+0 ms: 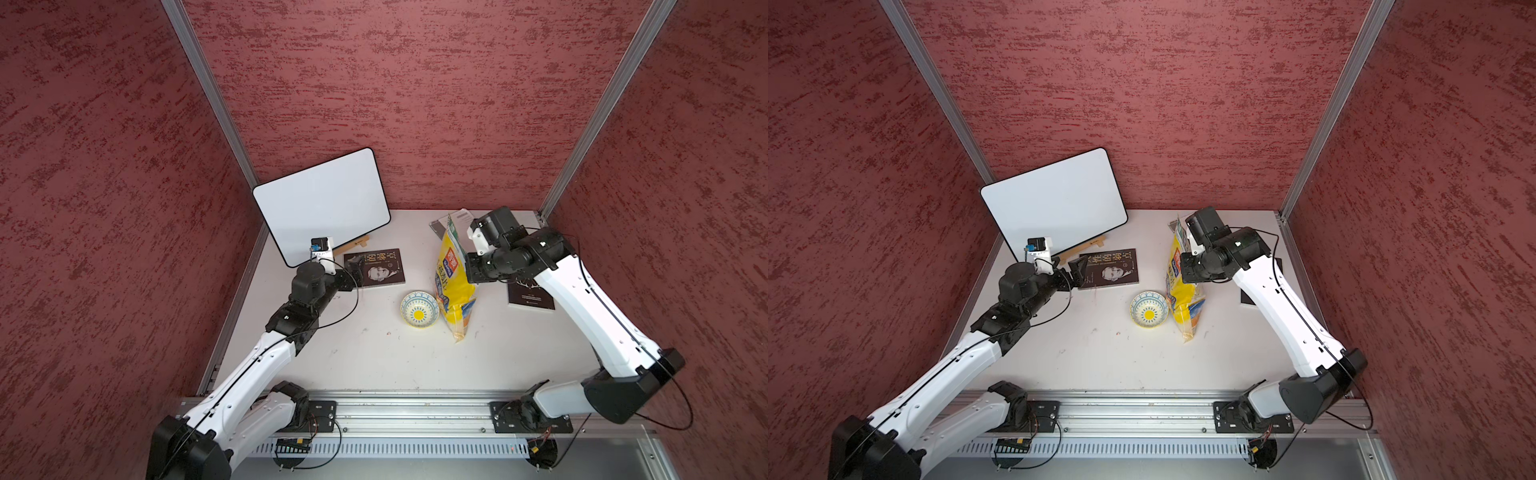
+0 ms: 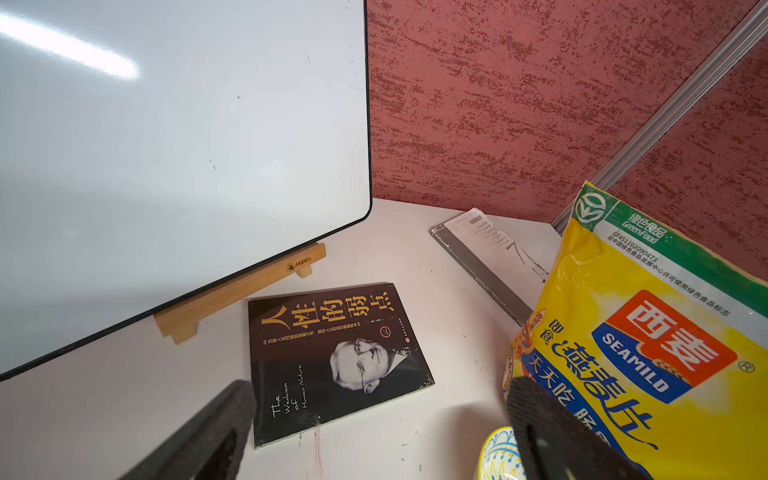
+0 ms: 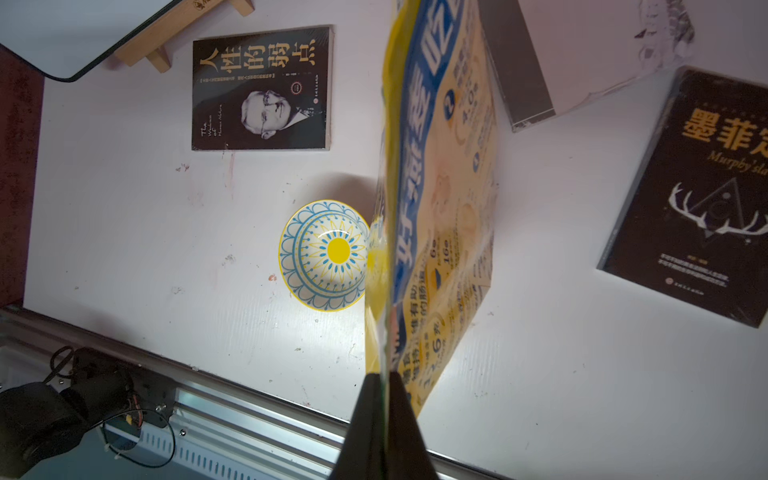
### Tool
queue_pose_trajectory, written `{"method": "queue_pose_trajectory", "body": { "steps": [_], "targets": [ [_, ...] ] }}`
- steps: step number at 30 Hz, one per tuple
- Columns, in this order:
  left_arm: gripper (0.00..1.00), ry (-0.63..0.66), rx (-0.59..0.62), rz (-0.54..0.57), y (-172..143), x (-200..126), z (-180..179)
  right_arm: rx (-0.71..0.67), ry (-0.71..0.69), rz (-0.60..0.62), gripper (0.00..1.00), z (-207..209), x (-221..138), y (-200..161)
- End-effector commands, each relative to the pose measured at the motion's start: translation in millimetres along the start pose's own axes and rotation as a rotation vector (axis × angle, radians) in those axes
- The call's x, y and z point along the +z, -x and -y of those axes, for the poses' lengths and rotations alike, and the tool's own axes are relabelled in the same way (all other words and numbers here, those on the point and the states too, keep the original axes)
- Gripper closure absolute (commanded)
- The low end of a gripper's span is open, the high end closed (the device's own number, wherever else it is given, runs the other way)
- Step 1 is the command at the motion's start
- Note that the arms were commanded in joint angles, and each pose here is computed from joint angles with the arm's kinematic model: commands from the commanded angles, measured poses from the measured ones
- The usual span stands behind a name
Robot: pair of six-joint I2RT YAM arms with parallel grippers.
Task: Pour the oats into the breakfast bowl
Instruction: Move the oats bag to the center of the board, then open the oats bag at the center of the board.
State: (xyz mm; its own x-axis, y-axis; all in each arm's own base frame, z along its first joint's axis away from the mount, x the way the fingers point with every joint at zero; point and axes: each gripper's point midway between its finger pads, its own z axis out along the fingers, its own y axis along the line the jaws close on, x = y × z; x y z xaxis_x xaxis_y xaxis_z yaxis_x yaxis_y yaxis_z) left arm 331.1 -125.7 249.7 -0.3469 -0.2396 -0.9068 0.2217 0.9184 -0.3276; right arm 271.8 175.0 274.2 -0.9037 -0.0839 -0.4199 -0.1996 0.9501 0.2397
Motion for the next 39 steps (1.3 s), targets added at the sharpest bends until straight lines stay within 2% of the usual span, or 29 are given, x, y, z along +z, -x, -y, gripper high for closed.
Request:
{"method": "queue_pose_trajectory", "body": {
  "steps": [1, 4, 7, 9, 15, 21, 24, 26, 30, 36, 39],
  "targets": [
    [0.00, -0.015, 0.033, 0.012, 10.6, -0.2, 11.9, 0.006, 0.113, 0.097, 0.89, -27.8, -13.5, 14.3],
    [0.00, -0.045, 0.048, -0.001, 9.4, 0.6, 25.1, -0.020, 0.090, 0.085, 0.70, -22.2, -12.2, 9.4],
    [0.00, -0.083, 0.059, -0.004, 7.2, 0.8, 41.4, -0.029, 0.099, 0.142, 0.59, -16.9, -29.4, 17.6],
    [0.00, -0.116, 0.063, -0.003, 5.0, 2.0, 53.6, -0.017, 0.091, 0.189, 0.57, -6.3, -42.5, 28.6],
    [0.00, -0.207, 0.089, -0.019, -4.6, 12.1, 96.0, 0.017, 0.155, 0.198, 0.59, 5.5, -52.3, 58.8],
    [0.00, -0.283, 0.131, -0.051, -25.2, 29.9, 138.6, 0.063, 0.131, 0.169, 0.66, 27.8, -31.4, 87.3],
    [0.00, -0.304, 0.171, -0.066, -34.0, 35.8, 155.3, 0.071, 0.185, 0.138, 0.65, 19.9, -23.6, 91.5],
    [0.00, -0.313, 0.182, -0.074, -39.7, 39.8, 161.9, 0.077, 0.202, 0.107, 0.64, 17.0, -17.0, 90.4],
    [0.00, -0.332, 0.179, -0.068, -42.5, 42.9, 168.5, 0.082, 0.150, 0.070, 0.65, 26.5, -6.6, 85.1],
    [0.00, -0.326, 0.180, -0.068, -45.2, 44.0, 167.7, 0.086, 0.127, 0.043, 0.75, 31.5, -2.4, 79.2],
    [0.00, -0.325, 0.181, -0.069, -45.8, 44.0, 167.5, 0.088, 0.128, 0.035, 0.76, 31.4, -0.9, 77.9]
  ]
}}
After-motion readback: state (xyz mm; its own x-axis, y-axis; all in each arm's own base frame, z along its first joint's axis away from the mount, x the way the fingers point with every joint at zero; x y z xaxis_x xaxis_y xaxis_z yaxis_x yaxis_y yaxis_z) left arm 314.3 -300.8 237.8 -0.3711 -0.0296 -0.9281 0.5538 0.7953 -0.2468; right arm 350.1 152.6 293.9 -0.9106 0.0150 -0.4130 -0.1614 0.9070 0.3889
